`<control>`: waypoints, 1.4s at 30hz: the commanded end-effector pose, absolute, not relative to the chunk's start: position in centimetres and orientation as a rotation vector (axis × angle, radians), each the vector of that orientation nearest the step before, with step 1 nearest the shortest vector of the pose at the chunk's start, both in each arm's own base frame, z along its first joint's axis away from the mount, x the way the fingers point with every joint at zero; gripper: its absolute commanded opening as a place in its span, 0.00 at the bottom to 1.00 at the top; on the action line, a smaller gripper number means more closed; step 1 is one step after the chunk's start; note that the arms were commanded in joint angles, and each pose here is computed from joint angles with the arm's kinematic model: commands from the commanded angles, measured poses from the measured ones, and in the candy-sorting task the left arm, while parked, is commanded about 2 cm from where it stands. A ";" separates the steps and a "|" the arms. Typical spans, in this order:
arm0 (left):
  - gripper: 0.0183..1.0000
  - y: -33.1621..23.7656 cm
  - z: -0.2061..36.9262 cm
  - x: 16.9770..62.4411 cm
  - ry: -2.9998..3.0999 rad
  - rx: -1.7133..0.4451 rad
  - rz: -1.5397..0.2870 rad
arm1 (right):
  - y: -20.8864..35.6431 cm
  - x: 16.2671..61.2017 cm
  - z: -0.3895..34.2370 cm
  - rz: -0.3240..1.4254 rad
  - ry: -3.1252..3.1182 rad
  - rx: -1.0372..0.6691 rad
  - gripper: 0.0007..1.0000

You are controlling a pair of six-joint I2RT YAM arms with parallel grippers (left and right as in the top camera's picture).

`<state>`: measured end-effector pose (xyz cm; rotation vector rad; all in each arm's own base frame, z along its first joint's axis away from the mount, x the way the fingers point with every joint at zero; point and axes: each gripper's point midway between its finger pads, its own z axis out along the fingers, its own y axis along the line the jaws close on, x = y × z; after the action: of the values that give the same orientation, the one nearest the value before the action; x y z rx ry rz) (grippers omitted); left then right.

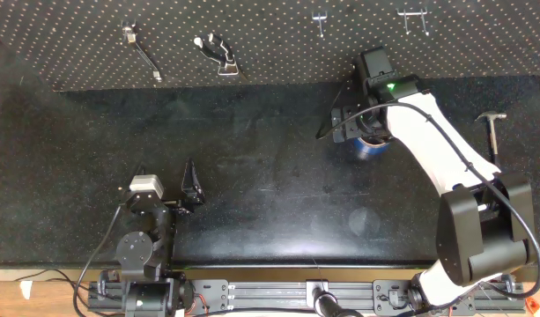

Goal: Place Tools Onto Pegboard

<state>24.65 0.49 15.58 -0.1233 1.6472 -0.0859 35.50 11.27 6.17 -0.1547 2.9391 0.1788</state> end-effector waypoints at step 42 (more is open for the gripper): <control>1.00 0.4 15.6 24.6 1.647 -0.103 -0.082 | 11.7 35.9 17.7 0.173 2.605 -0.038 0.07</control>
<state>24.65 0.50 15.58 -0.1236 1.6472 -0.0856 35.98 11.46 13.95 -0.1432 2.7040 0.1205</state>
